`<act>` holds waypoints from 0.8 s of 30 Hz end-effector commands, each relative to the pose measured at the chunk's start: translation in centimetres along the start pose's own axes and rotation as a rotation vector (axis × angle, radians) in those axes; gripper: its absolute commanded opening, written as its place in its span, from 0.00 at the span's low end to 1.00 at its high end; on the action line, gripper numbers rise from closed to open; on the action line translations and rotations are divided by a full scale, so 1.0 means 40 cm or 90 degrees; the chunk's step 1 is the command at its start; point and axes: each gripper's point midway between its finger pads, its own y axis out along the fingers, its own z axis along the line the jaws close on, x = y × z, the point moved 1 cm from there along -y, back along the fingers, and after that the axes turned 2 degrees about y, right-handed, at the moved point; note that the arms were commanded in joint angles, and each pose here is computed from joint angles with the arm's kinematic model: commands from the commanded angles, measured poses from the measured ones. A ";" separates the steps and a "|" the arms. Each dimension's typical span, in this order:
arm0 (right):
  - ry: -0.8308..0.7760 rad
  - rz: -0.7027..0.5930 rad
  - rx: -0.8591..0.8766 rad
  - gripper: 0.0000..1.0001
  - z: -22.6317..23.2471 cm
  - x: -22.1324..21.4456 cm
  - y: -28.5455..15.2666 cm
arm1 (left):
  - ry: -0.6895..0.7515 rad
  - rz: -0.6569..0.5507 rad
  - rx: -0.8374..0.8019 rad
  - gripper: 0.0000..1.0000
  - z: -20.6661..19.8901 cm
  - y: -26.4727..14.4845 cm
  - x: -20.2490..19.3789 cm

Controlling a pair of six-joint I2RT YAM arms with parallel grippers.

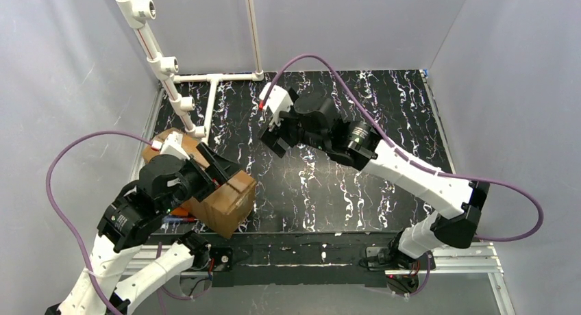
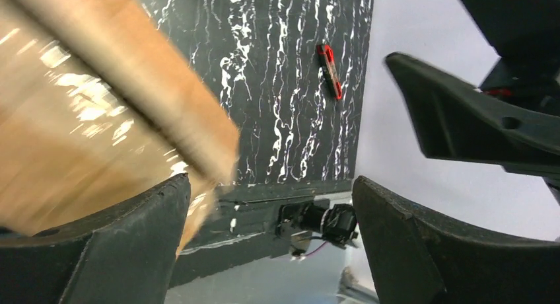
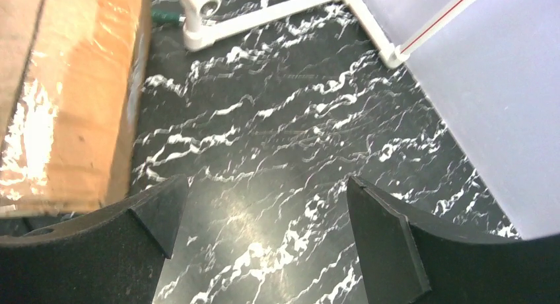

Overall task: Unpack the express box
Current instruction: Open the express box at the center of the board.

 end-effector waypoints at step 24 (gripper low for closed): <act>0.253 0.108 0.092 0.47 0.289 -0.006 0.219 | 0.088 -0.213 -0.083 0.87 0.049 -0.183 0.094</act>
